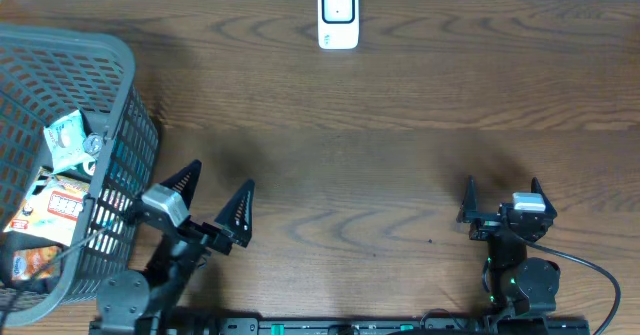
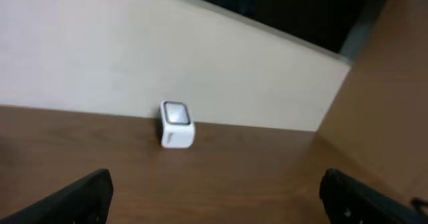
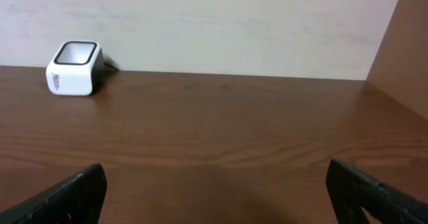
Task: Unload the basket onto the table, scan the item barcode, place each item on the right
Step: 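Open the left gripper and reach it into the grey basket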
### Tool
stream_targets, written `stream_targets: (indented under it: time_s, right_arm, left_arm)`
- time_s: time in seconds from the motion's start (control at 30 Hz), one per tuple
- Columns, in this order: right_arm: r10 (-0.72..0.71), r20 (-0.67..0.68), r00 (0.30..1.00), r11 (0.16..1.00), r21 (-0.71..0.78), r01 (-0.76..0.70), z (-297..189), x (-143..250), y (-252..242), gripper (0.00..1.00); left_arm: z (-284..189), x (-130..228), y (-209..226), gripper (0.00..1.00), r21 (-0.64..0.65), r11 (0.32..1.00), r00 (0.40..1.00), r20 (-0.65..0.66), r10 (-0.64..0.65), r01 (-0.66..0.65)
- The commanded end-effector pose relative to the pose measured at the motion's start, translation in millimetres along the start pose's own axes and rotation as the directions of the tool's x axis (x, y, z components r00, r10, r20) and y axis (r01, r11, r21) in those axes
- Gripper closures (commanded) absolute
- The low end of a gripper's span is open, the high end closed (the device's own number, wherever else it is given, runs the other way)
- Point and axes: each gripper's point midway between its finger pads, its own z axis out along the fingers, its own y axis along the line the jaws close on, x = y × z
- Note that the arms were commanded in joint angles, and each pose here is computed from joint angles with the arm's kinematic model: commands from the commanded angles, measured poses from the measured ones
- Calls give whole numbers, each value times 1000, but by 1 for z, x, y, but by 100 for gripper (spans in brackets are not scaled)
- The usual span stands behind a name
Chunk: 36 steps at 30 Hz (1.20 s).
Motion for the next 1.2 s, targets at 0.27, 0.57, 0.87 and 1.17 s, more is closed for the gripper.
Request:
stream_targets:
  time_s: [0.27, 0.57, 0.87, 1.17]
  right_arm:
    - [-9, 2, 1000, 1000, -9, 9, 0, 0, 2, 1]
    - [-9, 2, 1000, 1000, -9, 9, 0, 0, 2, 1]
    - [-9, 2, 1000, 1000, -9, 9, 0, 0, 2, 1]
    - [-9, 2, 1000, 1000, -9, 9, 0, 0, 2, 1]
  left_arm:
    - [47, -77, -30, 2, 14, 1000, 965, -260, -21, 26]
    - [83, -31, -33, 2, 72, 964, 844, -504, -186, 255]
    - [70, -132, 62, 2, -456, 826, 882, -164, -443, 330]
    - [-37, -153, 170, 2, -852, 300, 793, 194, -578, 428]
